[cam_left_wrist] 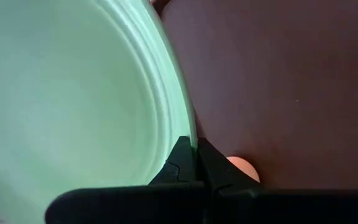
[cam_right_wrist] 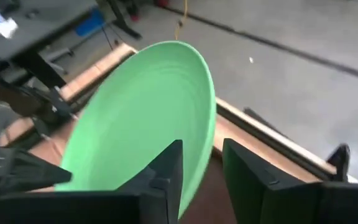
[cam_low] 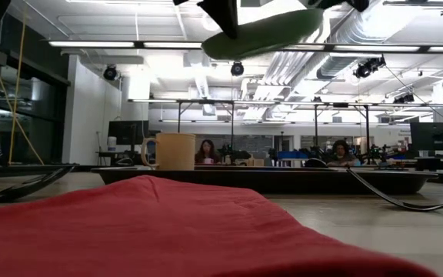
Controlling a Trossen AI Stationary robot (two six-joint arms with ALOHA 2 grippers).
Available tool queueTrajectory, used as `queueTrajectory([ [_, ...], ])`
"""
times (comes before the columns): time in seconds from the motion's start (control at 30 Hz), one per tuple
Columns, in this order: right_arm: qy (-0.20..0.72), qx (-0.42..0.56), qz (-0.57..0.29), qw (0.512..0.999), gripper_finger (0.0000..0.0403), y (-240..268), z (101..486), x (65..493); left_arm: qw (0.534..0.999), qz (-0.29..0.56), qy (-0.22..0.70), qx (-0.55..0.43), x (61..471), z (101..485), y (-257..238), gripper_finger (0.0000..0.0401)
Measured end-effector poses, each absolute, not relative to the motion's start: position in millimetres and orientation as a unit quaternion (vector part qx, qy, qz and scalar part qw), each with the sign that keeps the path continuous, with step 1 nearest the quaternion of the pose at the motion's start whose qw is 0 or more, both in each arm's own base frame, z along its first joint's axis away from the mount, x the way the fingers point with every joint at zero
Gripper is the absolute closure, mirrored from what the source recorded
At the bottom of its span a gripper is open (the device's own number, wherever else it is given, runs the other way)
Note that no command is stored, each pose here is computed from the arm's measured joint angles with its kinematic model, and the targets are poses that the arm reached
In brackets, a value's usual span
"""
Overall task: Set up tray
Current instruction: Put the green plate on the brown serving tray to the bottom right of the yellow cup
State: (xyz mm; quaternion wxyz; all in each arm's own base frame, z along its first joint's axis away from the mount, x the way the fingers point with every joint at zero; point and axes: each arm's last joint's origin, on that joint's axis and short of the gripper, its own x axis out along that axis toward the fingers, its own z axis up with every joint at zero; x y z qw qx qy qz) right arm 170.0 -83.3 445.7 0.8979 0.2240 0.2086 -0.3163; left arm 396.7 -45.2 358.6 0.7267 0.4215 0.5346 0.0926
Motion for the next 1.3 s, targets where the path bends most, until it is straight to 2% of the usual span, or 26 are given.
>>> queueTrajectory([
  [0.5, 0.269, 0.253, -0.302, 0.879, 0.0306, -118.9, 421.9, 194.4, 0.728, 0.094, 0.532, 0.423, 397.3, 359.2, -44.3, 0.0389],
  [0.9, 0.287, 0.246, -0.322, 0.868, 0.0308, -124.0, 418.2, 190.3, 0.732, 0.085, 0.529, 0.42, 400.4, 357.0, -45.1, 0.0389],
  [1.3, 0.312, 0.246, -0.325, 0.858, 0.0381, -122.2, 414.4, 187.1, 0.719, 0.073, 0.531, 0.443, 410.3, 346.7, -46.5, 0.0389],
])
